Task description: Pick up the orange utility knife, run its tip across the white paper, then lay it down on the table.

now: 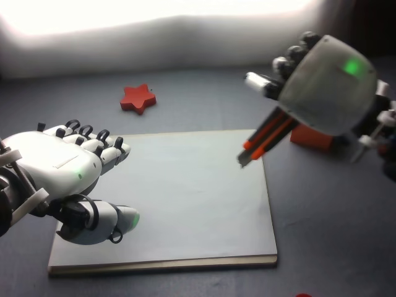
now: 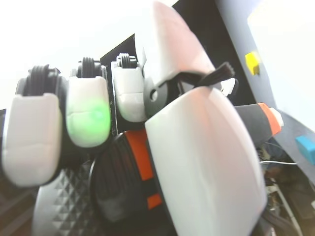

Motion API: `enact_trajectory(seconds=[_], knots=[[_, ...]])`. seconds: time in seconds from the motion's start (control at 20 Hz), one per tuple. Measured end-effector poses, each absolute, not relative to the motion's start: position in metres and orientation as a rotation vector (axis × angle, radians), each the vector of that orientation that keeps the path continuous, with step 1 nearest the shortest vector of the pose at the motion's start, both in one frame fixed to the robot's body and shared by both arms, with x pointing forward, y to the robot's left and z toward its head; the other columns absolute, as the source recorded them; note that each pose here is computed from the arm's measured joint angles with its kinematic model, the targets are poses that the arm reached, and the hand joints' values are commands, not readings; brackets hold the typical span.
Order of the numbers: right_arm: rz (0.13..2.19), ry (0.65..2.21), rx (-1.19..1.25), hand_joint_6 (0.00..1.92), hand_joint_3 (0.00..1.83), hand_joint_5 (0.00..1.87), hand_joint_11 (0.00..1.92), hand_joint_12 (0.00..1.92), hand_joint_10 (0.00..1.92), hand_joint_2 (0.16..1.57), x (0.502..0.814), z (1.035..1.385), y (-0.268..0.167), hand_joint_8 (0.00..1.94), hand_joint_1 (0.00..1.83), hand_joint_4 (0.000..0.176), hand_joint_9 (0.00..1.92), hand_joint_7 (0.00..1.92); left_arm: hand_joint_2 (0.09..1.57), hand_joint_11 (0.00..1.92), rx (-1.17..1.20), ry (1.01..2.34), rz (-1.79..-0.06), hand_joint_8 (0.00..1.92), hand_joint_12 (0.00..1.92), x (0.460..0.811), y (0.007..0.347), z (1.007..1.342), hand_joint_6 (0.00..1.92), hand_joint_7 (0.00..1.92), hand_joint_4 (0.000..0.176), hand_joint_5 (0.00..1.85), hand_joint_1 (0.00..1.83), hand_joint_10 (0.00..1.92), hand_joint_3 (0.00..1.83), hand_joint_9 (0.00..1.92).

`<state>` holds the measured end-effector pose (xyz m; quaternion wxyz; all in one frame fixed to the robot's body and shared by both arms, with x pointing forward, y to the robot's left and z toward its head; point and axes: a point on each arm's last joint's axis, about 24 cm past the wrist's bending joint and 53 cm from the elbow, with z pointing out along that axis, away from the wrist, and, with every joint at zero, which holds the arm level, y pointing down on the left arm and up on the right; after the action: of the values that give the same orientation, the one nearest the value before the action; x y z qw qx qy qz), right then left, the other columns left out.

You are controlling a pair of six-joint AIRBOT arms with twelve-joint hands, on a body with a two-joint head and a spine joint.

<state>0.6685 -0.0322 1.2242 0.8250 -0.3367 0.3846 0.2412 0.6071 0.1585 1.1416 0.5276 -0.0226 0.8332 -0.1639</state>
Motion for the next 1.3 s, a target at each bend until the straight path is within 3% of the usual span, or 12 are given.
enact_trajectory(seconds=[0.2,0.5,0.7,0.95,1.3], knots=[[0.458,0.684,-0.831,1.92,0.03,1.39,1.68,1.92,1.92,1.57,0.655,1.236,0.002,1.94,0.35,0.176,1.61,1.55,1.29,0.0,-0.057,1.992,-0.391,0.0,0.39,0.607,0.159,1.141,0.0,0.05,0.016,0.0,0.0,0.0,0.0,0.06],[0.444,0.536,-1.041,1.92,0.03,1.38,1.67,1.92,1.92,1.57,0.626,1.217,0.041,1.94,0.33,0.176,1.6,1.53,1.29,0.0,-0.057,1.992,-0.391,0.0,0.39,0.607,0.159,1.141,0.0,0.05,0.017,0.0,0.0,0.0,0.0,0.06],[0.418,0.411,-1.115,1.92,0.01,1.36,1.66,1.92,1.92,1.57,0.624,1.207,0.058,1.94,0.31,0.176,1.6,1.52,1.29,0.0,-0.054,1.993,-0.391,0.0,0.41,0.607,0.159,1.141,0.0,0.06,0.017,0.0,0.0,0.0,0.0,0.06],[0.455,0.317,-1.111,1.92,0.02,1.34,1.66,1.92,1.92,1.57,0.61,1.215,0.077,1.94,0.31,0.176,1.6,1.51,1.29,0.0,-0.05,1.992,-0.391,0.0,0.39,0.607,0.158,1.142,0.0,0.06,0.017,0.0,0.0,0.01,0.0,0.06],[0.519,0.219,-1.198,1.92,0.02,1.35,1.68,1.92,1.92,1.57,0.586,1.194,0.108,1.94,0.29,0.176,1.61,1.52,1.29,0.0,-0.047,1.992,-0.387,0.0,0.44,0.607,0.159,1.142,0.0,0.06,0.016,0.0,0.0,0.0,0.0,0.07]])
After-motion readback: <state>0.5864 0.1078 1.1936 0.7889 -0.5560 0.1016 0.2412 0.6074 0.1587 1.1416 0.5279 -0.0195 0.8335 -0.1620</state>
